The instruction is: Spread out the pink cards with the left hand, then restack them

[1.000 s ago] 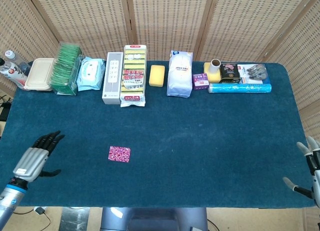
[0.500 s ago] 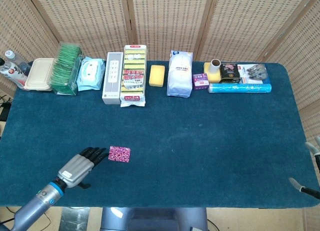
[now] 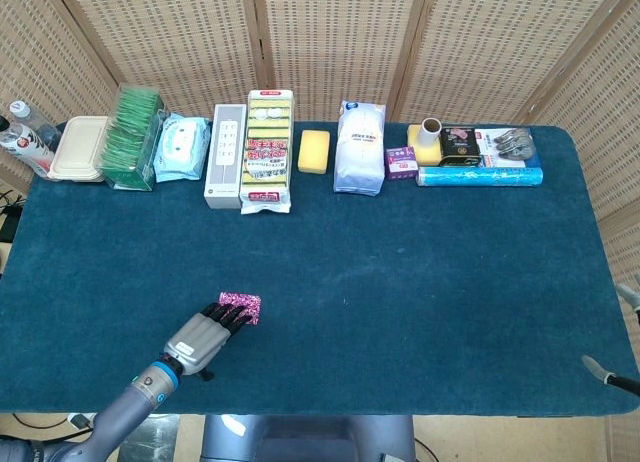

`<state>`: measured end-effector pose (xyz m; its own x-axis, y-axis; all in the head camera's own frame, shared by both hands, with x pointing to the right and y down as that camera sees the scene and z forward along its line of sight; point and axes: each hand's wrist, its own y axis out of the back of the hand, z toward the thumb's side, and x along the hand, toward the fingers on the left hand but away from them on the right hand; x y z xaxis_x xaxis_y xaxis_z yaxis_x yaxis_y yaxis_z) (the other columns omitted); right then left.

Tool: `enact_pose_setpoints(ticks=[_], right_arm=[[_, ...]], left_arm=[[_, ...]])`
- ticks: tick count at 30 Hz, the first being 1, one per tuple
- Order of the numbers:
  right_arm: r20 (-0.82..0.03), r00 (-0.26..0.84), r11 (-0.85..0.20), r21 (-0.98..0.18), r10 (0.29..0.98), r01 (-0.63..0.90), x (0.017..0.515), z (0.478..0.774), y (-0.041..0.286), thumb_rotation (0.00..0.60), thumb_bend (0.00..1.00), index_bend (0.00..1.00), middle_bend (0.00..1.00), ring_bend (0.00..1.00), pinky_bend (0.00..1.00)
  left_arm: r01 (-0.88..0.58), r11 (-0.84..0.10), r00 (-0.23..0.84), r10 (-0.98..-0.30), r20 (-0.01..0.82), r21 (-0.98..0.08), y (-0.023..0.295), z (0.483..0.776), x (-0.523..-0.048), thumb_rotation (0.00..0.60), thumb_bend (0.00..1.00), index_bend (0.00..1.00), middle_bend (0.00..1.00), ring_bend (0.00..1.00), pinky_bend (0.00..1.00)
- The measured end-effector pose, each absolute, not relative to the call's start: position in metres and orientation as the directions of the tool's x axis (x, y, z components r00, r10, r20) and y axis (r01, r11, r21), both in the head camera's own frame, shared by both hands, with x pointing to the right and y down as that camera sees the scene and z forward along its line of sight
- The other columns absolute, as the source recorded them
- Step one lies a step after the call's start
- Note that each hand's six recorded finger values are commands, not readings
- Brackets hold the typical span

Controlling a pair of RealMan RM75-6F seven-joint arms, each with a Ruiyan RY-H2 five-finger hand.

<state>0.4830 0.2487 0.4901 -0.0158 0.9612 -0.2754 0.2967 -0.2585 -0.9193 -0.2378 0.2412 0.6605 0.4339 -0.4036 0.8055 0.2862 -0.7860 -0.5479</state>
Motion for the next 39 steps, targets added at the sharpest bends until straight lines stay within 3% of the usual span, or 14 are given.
enact_pose_setpoints(ticks=[20, 39], right_arm=[[-0.259, -0.019, -0.241, -0.919, 0.966, 0.314, 0.487, 0.482, 0.252, 0.600, 0.00, 0.10, 0.00, 0.00, 0.02], [-0.258, -0.028, -0.236, -0.917, 0.966, 0.320, 0.489, 0.479, 0.254, 0.600, 0.00, 0.10, 0.00, 0.00, 0.02]], left_arm=[[0.281, -0.841, 0.363, -0.353, 0.862, -0.462, 0.236, 0.679, -0.232, 0.600, 0.12, 0.00, 0.00, 0.00, 0.07], [0.175, -0.884, 0.243, -0.389, 0.889, -0.434, 0.217, 0.687, -0.302, 0.600, 0.12, 0.00, 0.00, 0.00, 0.07]])
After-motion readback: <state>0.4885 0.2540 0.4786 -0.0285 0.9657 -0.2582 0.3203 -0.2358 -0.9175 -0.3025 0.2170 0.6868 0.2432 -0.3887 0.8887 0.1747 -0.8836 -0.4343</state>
